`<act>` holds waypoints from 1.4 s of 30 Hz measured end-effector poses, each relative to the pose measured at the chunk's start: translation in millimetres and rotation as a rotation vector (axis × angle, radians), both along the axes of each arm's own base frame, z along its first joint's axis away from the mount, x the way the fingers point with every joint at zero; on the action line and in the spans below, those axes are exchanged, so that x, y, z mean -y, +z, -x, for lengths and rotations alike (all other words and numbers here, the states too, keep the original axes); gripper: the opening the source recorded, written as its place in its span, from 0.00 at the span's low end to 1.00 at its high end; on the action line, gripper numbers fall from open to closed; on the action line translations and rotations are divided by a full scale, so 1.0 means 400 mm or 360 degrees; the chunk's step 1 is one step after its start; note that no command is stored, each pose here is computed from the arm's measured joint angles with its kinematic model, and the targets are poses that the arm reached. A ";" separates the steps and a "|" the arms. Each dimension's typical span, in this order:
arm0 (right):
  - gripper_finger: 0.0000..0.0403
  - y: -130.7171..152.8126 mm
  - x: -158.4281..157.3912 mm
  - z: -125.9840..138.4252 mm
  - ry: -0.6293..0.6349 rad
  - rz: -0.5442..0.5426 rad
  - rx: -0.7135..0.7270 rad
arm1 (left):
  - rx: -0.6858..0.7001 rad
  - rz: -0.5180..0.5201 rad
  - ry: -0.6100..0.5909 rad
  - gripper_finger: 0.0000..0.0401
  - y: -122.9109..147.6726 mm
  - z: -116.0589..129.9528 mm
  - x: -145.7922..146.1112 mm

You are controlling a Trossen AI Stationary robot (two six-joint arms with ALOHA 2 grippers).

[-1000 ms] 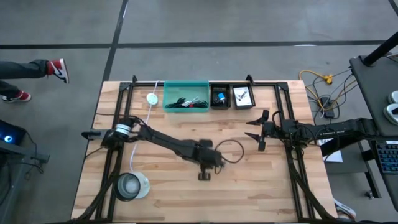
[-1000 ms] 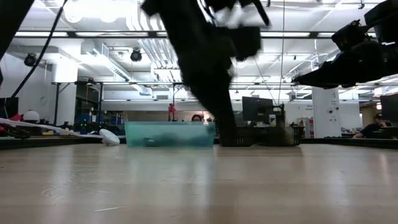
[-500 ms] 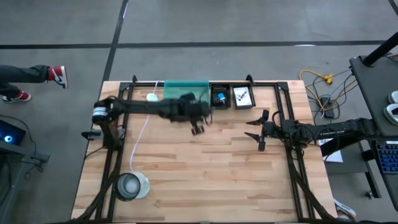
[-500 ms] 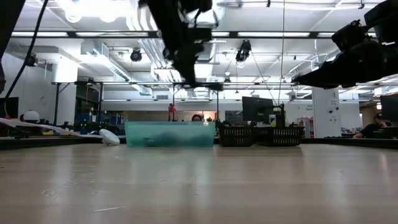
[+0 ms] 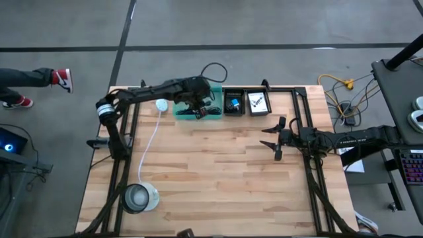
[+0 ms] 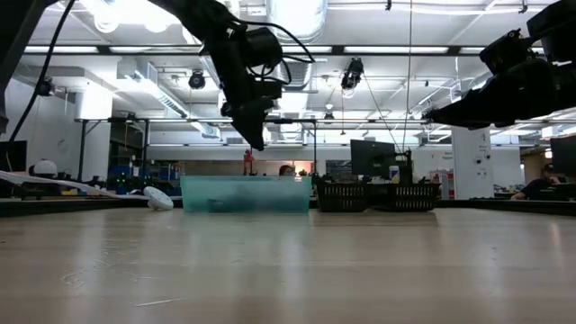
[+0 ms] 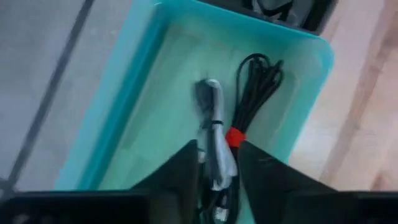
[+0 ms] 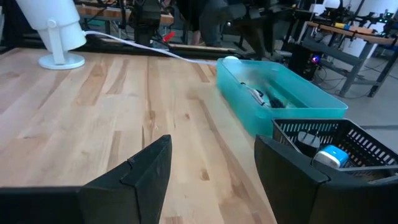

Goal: Pick and place items into bin
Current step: Return to Home Position

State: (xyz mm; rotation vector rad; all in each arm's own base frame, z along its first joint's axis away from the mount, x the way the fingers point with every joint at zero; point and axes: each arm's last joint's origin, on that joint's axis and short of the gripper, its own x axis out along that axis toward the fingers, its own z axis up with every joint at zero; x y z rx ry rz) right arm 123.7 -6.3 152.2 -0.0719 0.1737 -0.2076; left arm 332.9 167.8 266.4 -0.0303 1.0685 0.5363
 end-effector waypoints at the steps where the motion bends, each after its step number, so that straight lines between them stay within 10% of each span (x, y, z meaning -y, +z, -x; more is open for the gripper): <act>1: 0.53 0.000 0.000 0.000 -0.0001 0.0000 -0.0002 | 0.0008 0.0016 -0.0003 0.28 0.000 0.002 -0.003; 7: 0.53 -0.001 0.000 0.000 -0.0003 -0.0014 -0.0005 | 0.0186 0.0078 -0.0225 0.46 0.009 -0.019 0.014; 14: 0.53 -0.004 -0.001 0.001 0.0003 -0.0059 -0.0015 | 0.0714 -0.0049 -0.0714 0.32 0.020 -0.011 0.139; 23: 0.53 -0.010 -0.001 0.002 0.0005 -0.0051 -0.0059 | 0.1213 -0.0221 -0.0954 0.02 -0.020 0.173 0.308; 42: 0.53 -0.010 -0.001 0.002 0.0006 -0.0041 -0.0060 | 0.1755 -0.0298 -0.1065 0.00 -0.146 0.499 0.453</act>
